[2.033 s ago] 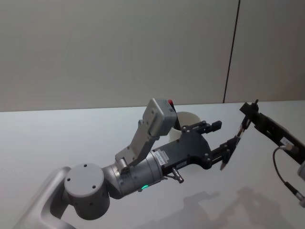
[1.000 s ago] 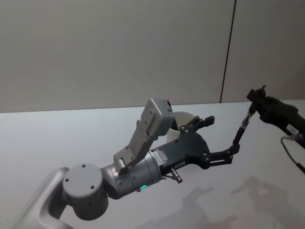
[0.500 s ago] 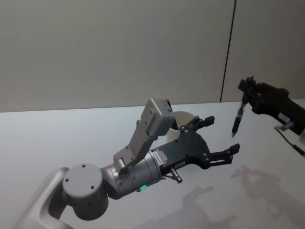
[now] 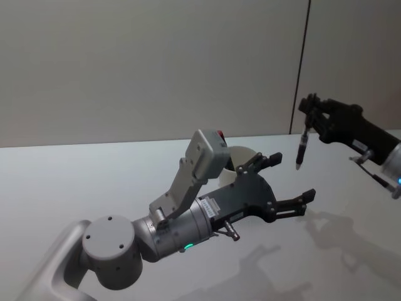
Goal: Place the pen into the pen holder.
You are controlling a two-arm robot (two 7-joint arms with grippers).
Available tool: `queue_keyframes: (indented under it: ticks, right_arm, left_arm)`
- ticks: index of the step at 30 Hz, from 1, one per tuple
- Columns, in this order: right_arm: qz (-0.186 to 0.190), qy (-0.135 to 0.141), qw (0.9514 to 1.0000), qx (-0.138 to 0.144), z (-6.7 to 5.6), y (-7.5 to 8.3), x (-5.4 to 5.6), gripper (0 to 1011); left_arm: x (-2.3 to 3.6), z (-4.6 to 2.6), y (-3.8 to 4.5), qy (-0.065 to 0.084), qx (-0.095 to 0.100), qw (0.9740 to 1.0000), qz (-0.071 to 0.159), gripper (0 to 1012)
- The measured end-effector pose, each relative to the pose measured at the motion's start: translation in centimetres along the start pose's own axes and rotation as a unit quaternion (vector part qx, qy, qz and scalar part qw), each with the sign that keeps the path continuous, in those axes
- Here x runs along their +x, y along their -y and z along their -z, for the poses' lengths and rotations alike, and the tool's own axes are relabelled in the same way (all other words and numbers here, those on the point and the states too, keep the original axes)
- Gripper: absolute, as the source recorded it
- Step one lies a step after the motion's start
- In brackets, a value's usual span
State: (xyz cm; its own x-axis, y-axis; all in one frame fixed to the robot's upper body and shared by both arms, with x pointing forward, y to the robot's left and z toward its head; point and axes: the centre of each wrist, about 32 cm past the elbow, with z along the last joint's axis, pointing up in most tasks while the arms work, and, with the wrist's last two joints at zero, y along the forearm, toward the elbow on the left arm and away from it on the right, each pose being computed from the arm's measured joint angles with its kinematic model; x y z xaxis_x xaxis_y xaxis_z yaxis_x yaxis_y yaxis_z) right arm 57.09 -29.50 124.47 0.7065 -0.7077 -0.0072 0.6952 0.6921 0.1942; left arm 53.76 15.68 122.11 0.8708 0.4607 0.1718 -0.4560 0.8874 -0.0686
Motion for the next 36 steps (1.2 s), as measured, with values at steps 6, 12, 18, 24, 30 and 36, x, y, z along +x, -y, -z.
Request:
queue_keyframes:
  ticks: [6,12,18,24,30,36]
  right_arm:
    - [-0.027,0.010,0.9996,0.005,0.6,-1.1,1.5,153]
    - [-0.047,0.015,0.9988,0.007,1.0,-2.0,2.6,153]
    - [-0.068,0.014,0.9976,0.006,1.5,-3.0,3.6,153]
    - [-0.087,0.006,0.9962,0.006,2.0,-3.9,4.5,153]
    - [-0.101,-0.004,0.9948,0.005,2.5,-4.7,5.0,153]
    - [-0.115,-0.017,0.9932,0.006,2.9,-5.7,5.5,153]
  left_arm:
    - [0.00,0.00,0.00,0.000,0.000,1.0000,0.000,1004]
    - [0.00,0.00,0.00,0.000,0.000,1.0000,0.000,1004]
    - [0.00,0.00,0.00,0.000,0.000,1.0000,0.000,1004]
    - [0.00,0.00,0.00,0.000,0.000,1.0000,0.000,1004]
    - [0.00,0.00,0.00,0.000,0.000,1.0000,0.000,1004]
    - [0.00,0.00,0.00,0.000,0.000,1.0000,0.000,1004]
